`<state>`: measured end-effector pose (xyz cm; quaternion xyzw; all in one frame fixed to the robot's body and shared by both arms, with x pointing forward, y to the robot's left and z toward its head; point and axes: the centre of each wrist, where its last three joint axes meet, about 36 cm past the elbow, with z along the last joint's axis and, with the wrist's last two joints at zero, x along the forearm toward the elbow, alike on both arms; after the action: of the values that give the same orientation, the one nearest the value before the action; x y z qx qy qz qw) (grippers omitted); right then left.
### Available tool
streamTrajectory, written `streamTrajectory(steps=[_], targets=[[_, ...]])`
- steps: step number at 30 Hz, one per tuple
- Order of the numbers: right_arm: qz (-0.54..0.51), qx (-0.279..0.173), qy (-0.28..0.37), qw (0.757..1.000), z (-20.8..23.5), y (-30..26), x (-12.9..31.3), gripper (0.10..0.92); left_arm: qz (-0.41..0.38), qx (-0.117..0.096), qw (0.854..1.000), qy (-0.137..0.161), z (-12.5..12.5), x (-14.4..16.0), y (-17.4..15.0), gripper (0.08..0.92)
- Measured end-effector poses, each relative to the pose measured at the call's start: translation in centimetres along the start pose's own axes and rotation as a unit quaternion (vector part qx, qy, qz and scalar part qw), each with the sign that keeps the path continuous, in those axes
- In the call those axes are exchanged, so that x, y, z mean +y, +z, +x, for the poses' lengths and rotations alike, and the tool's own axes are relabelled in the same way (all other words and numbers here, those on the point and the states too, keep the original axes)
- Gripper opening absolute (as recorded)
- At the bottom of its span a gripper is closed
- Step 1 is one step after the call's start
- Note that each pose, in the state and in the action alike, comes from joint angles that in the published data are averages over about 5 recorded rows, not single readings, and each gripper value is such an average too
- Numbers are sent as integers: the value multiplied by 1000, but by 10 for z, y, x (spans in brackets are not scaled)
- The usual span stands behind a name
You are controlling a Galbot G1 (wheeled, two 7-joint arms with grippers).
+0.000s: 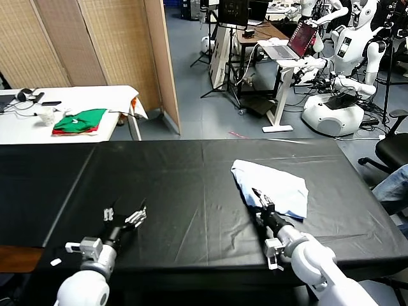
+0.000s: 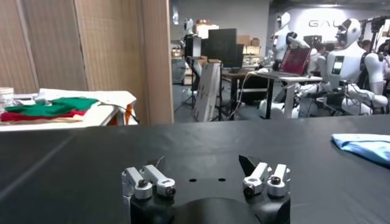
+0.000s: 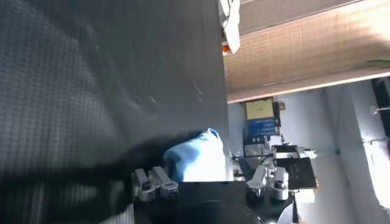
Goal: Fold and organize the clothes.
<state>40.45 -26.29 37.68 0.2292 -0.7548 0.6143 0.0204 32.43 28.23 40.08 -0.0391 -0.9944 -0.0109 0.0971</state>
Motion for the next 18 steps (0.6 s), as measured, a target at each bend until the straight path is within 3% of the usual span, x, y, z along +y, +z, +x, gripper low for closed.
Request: streamTrajectory(steps=[4, 7, 13, 18], targets=[[-60, 4, 1, 998, 0, 1, 3, 281, 1, 0, 1000, -2, 1, -1, 2, 907], [-117, -6, -5, 993, 2, 3, 4, 161, 2, 0, 1000, -3, 3, -2, 3, 907], [-245, -44, -16, 968, 6, 2, -1, 144, 2, 0, 1000, -3, 4, -3, 3, 907], [-383, -60, -19, 922, 4, 2, -13, 144, 2, -1, 1000, -4, 6, -4, 3, 907]])
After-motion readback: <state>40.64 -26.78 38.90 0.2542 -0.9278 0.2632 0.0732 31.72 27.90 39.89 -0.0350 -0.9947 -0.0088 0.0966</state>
